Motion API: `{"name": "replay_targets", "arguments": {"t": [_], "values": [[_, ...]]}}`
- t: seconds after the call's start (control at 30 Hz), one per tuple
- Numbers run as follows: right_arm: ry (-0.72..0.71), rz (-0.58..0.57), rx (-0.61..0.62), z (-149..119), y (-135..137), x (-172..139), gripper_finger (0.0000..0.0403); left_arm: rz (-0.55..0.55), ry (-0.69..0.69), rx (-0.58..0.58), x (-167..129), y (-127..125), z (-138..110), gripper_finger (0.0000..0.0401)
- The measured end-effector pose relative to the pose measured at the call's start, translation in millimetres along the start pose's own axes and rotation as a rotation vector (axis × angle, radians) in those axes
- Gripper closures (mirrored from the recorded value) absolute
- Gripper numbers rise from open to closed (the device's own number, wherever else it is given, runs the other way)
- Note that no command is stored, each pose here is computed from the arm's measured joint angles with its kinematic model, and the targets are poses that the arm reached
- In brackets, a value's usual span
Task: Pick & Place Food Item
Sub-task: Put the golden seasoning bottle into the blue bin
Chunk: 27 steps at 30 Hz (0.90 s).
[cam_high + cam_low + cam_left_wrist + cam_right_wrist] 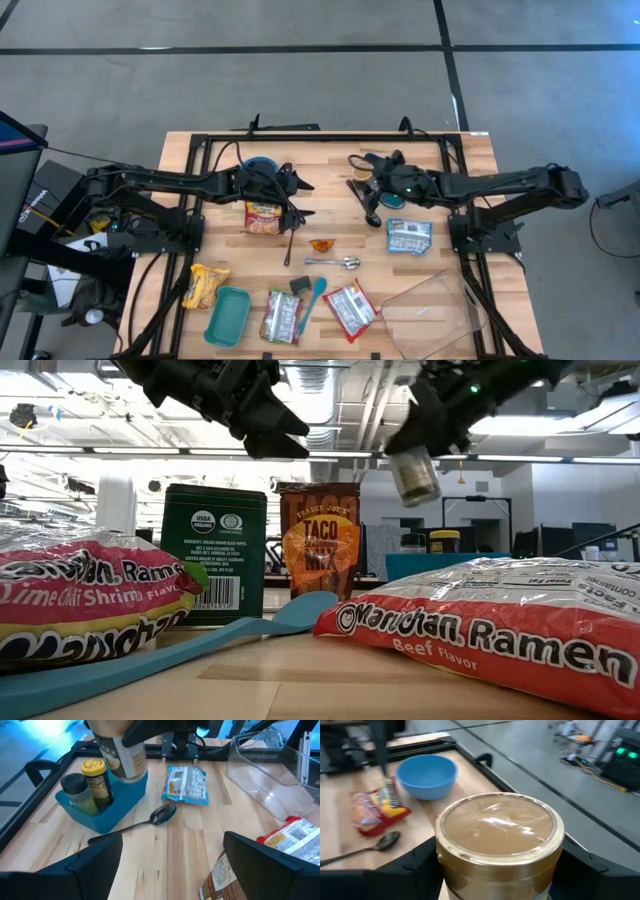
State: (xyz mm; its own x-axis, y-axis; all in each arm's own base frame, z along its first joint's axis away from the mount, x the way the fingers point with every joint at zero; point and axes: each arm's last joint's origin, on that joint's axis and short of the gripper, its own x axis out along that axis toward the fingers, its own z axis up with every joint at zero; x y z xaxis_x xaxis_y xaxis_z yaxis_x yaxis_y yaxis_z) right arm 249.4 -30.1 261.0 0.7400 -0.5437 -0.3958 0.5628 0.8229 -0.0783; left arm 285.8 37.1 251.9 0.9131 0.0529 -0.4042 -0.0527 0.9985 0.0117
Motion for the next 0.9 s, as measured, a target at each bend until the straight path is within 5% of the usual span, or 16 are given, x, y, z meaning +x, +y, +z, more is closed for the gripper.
{"name": "replay_targets", "arguments": {"t": [0.9], "values": [[-0.111,-0.424,0.247,-89,-45,-28,0.0127,0.002,-0.045,0.003,0,0,4,0.0064]]}}
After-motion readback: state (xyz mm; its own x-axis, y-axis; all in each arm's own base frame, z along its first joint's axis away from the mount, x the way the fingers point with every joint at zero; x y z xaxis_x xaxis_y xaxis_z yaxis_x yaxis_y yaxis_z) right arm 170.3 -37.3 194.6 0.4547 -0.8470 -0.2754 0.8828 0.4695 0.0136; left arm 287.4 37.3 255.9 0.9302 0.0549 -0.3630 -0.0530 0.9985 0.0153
